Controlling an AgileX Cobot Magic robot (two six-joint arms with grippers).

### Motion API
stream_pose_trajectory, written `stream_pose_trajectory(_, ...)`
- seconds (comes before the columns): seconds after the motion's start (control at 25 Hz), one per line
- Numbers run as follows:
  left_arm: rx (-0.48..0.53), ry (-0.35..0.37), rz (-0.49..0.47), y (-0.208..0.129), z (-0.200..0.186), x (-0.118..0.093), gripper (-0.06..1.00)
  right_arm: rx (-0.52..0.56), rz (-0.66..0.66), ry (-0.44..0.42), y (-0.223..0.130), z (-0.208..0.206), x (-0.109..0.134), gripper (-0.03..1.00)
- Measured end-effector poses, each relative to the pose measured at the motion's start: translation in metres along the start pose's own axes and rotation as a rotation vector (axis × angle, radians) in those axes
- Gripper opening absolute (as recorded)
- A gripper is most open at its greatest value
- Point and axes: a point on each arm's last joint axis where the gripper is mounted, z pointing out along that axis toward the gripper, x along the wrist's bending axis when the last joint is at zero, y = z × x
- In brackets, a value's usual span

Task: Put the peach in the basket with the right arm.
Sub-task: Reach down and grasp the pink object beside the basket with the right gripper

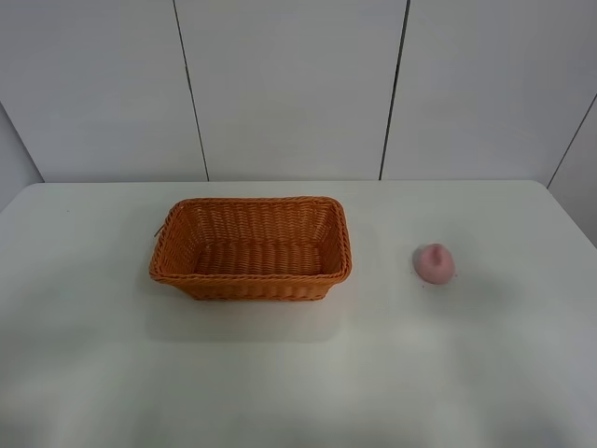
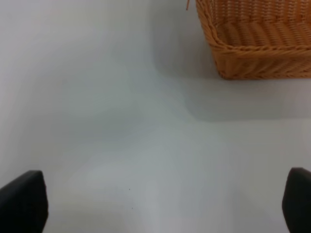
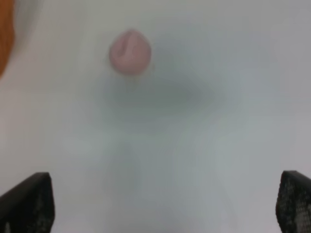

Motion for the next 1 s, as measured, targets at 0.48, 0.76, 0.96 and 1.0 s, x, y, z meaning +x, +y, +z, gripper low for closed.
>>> stream_pose_trajectory(0.48, 0.000, 0.000, 0.000, 0.000, 0.000, 0.000, 0.99, 0.361, 0.004, -0.012, 0.134, 0.175, 0.003, 0.70)
stream_pose_trajectory(0.76, 0.000, 0.000, 0.000, 0.000, 0.000, 0.000, 0.99, 0.501, 0.014, -0.009, 0.163, 0.275, 0.003, 0.70)
stream_pose_trajectory(0.96, 0.000, 0.000, 0.000, 0.000, 0.000, 0.000, 0.99, 0.539, 0.011, 0.011, 0.169, 0.303, 0.013, 0.70)
stream_pose_trajectory(1.0, 0.000, 0.000, 0.000, 0.000, 0.000, 0.000, 0.99, 0.539, 0.000, 0.018, 0.170, 0.306, 0.018, 0.70)
